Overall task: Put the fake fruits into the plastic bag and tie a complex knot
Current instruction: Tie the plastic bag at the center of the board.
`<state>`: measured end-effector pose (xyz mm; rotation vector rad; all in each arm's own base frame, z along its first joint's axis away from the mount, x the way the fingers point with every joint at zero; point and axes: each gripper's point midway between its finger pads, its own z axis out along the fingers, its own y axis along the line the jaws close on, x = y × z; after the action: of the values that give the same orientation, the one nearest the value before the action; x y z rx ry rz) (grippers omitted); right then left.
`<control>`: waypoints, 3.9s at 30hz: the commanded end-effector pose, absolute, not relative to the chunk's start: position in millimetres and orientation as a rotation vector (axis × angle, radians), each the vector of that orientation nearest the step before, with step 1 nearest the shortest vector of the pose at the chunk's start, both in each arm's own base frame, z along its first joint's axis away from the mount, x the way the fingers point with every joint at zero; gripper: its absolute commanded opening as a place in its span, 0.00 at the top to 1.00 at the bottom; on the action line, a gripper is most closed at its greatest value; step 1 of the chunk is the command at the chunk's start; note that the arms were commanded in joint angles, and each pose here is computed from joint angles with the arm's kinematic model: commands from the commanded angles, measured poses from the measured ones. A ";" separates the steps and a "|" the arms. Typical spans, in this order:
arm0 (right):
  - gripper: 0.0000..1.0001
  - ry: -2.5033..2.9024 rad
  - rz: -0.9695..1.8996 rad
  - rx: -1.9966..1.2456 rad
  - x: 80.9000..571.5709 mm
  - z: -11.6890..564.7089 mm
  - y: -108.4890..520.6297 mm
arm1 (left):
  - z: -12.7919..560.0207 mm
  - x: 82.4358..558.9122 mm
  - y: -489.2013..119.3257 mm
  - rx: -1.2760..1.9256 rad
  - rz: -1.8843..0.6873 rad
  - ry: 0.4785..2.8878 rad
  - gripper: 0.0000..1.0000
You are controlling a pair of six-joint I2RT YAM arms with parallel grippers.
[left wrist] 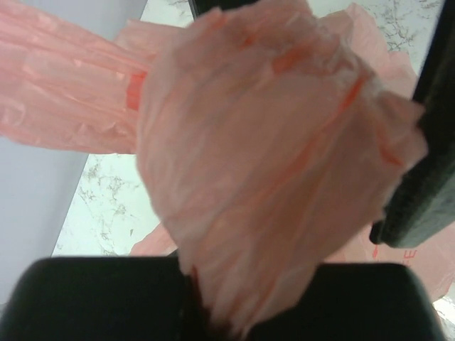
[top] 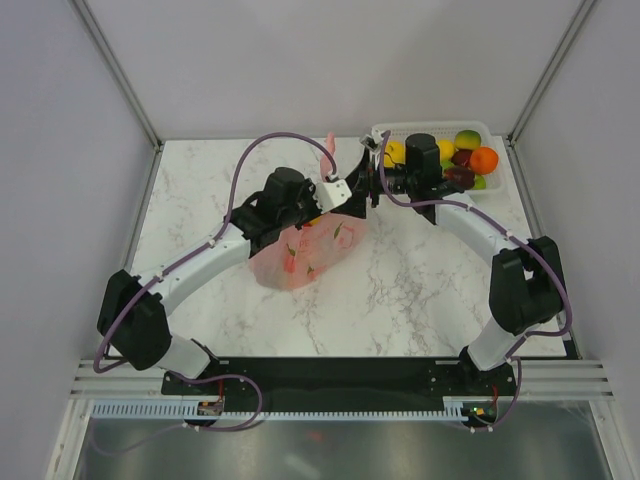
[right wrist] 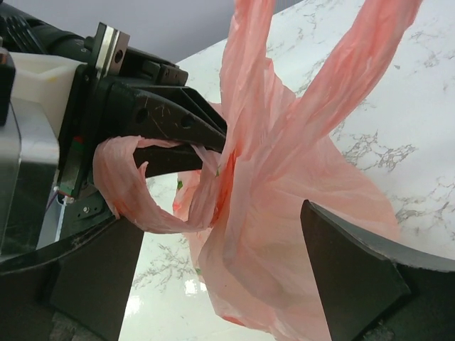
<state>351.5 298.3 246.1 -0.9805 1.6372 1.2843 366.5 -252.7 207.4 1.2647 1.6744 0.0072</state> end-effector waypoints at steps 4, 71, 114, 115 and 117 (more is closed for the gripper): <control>0.02 1.471 1.341 -1.010 345.9 283.7 307.0 | 228.1 367.0 -256.8 1.228 -0.011 1.656 0.98; 1.00 1.588 0.916 -0.518 338.3 292.3 277.6 | 331.2 293.9 -268.9 0.989 -0.386 1.508 0.28; 0.59 1.559 0.996 -0.701 321.3 279.6 293.9 | 285.8 305.9 -297.2 1.100 -0.540 1.555 0.98; 0.56 1.555 0.997 -0.706 320.8 280.0 294.2 | 285.4 306.1 -296.9 1.100 -0.538 1.556 0.98; 0.50 1.548 0.995 -0.718 319.3 280.7 294.1 | 286.1 306.7 -295.5 1.100 -0.528 1.557 0.98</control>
<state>320.2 288.9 257.3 -0.6679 1.6494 0.9873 301.0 -298.7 274.8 1.1111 1.5766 -0.5618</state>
